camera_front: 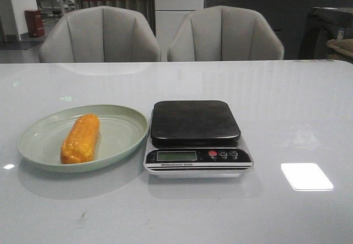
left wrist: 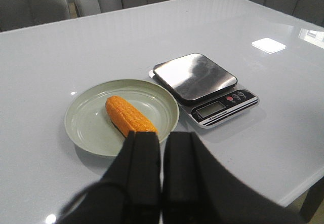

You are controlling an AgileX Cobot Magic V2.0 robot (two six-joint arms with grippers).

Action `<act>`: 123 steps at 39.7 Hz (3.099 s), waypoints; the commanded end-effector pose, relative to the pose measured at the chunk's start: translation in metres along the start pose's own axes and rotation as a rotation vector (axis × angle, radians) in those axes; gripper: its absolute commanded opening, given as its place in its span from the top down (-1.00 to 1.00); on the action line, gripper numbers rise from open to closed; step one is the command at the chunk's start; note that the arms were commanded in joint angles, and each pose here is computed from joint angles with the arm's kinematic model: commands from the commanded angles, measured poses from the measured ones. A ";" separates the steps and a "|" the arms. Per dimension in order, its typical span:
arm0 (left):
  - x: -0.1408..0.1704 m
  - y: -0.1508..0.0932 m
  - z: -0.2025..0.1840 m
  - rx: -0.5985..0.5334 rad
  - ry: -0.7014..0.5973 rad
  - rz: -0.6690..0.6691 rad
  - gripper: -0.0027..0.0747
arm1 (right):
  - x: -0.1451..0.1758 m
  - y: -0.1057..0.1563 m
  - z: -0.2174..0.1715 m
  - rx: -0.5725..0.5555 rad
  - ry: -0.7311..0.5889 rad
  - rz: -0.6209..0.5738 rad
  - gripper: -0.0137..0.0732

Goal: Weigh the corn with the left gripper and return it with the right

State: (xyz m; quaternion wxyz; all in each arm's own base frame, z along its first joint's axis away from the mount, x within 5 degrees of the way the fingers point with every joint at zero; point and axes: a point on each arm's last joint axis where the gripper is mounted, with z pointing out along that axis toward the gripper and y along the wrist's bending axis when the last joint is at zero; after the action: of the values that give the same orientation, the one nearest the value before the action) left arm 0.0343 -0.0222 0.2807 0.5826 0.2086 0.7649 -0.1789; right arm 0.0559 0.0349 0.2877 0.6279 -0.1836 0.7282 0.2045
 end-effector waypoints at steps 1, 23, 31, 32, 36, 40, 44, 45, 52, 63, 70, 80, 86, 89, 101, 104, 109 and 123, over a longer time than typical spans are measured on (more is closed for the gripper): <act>-0.015 -0.001 -0.003 0.008 -0.099 -0.011 0.64 | -0.004 0.000 -0.014 -0.007 -0.192 -0.024 -0.67; -0.015 -0.001 -0.003 0.008 -0.099 -0.011 0.64 | 0.033 -0.002 -0.008 -0.015 -0.226 -0.016 0.30; -0.015 -0.001 -0.003 0.008 -0.099 -0.011 0.64 | 0.034 -0.002 -0.008 -0.015 -0.221 -0.016 0.30; -0.015 -0.001 -0.003 0.008 -0.099 -0.011 0.64 | 0.034 -0.002 -0.008 -0.015 -0.221 -0.016 0.30; -0.015 -0.001 -0.003 0.008 -0.099 -0.011 0.64 | 0.034 -0.002 -0.008 -0.015 -0.221 -0.016 0.30; -0.015 -0.001 -0.003 0.008 -0.099 -0.011 0.64 | 0.034 -0.002 -0.008 -0.015 -0.221 -0.016 0.30; -0.015 -0.001 -0.003 0.008 -0.099 -0.011 0.64 | 0.034 -0.002 -0.008 -0.015 -0.221 -0.016 0.30; -0.015 -0.001 -0.003 0.008 -0.099 -0.011 0.64 | 0.034 -0.002 -0.008 -0.015 -0.221 -0.016 0.30; -0.015 -0.001 -0.003 0.008 -0.101 -0.011 0.64 | 0.034 -0.002 -0.008 -0.015 -0.221 -0.016 0.30; -0.005 0.006 0.008 -0.104 -0.149 -0.006 0.64 | 0.034 -0.002 -0.008 -0.015 -0.221 -0.016 0.30; 0.008 0.017 0.015 -0.288 -0.263 -0.018 0.64 | 0.034 -0.002 -0.008 -0.015 -0.221 -0.016 0.30; 0.046 0.026 0.017 -0.490 -0.407 0.011 0.64 | 0.034 -0.002 -0.008 -0.015 -0.221 -0.016 0.30; 0.061 0.029 0.023 -0.512 -0.427 0.015 0.64 | 0.034 -0.002 -0.008 -0.015 -0.221 -0.016 0.30; 0.066 0.029 0.025 -0.511 -0.419 0.013 0.64 | 0.034 -0.002 -0.008 -0.015 -0.221 -0.016 0.30; 0.067 0.030 0.025 -0.511 -0.411 0.011 0.64 | 0.034 -0.002 -0.008 -0.015 -0.221 -0.016 0.30; 0.067 0.030 0.025 -0.511 -0.411 0.011 0.64 | 0.034 -0.002 -0.008 -0.015 -0.221 -0.016 0.30; 0.067 0.030 0.025 -0.511 -0.411 0.011 0.64 | 0.034 -0.002 -0.008 -0.015 -0.221 -0.016 0.30; 0.067 0.030 0.025 -0.511 -0.411 0.011 0.64 | 0.034 -0.002 -0.008 -0.015 -0.221 -0.016 0.30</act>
State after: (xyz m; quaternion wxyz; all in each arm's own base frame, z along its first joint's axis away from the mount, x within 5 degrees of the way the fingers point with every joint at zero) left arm 0.0560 -0.0028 0.2110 0.7364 0.0216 0.6761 -0.0133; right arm 0.0466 0.0294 0.2406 0.6735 -0.1767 0.6838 0.2180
